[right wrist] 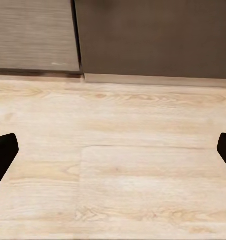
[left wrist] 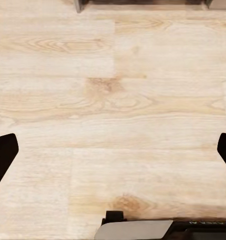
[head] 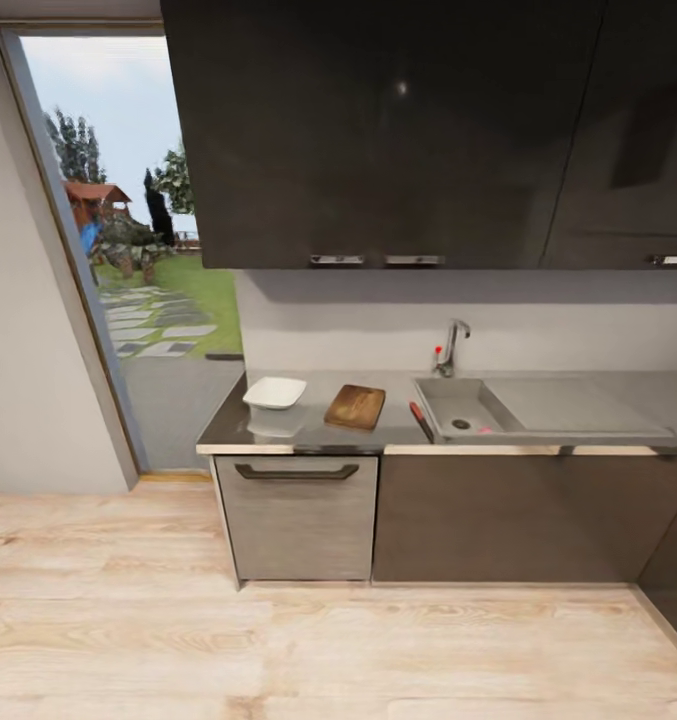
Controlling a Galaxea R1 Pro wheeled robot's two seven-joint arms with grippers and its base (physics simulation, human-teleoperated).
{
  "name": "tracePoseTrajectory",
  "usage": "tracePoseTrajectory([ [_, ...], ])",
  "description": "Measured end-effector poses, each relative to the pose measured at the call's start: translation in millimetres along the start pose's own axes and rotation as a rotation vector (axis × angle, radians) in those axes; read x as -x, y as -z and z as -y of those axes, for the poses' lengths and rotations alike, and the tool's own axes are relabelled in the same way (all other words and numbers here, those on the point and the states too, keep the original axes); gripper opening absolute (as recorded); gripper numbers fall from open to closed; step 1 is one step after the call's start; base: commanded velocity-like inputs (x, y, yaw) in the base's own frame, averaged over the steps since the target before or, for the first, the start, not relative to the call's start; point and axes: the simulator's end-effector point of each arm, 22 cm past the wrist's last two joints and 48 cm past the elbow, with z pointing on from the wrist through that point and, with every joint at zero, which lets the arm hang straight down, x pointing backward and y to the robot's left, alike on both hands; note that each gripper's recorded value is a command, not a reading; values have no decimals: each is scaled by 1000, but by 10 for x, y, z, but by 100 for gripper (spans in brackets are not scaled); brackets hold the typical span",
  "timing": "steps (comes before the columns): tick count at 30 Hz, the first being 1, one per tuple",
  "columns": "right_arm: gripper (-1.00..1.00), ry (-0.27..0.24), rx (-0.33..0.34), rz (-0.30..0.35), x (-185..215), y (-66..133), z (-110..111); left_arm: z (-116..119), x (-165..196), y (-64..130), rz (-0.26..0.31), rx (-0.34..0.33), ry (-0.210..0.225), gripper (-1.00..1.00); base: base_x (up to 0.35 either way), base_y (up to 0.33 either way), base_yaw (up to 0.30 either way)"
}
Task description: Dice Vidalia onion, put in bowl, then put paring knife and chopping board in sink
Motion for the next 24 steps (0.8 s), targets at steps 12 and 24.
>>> tracePoseTrajectory([
  [12, 100, 3, 1, -1, -2, -3, 0, -10, 3, -3, 1, 1, -1, 100, 203, 0, 0],
  [24, 100, 3, 1, 0, 0, -4, 2, -10, 4, -4, 1, 1, -1, 100, 5, 0, 0],
])
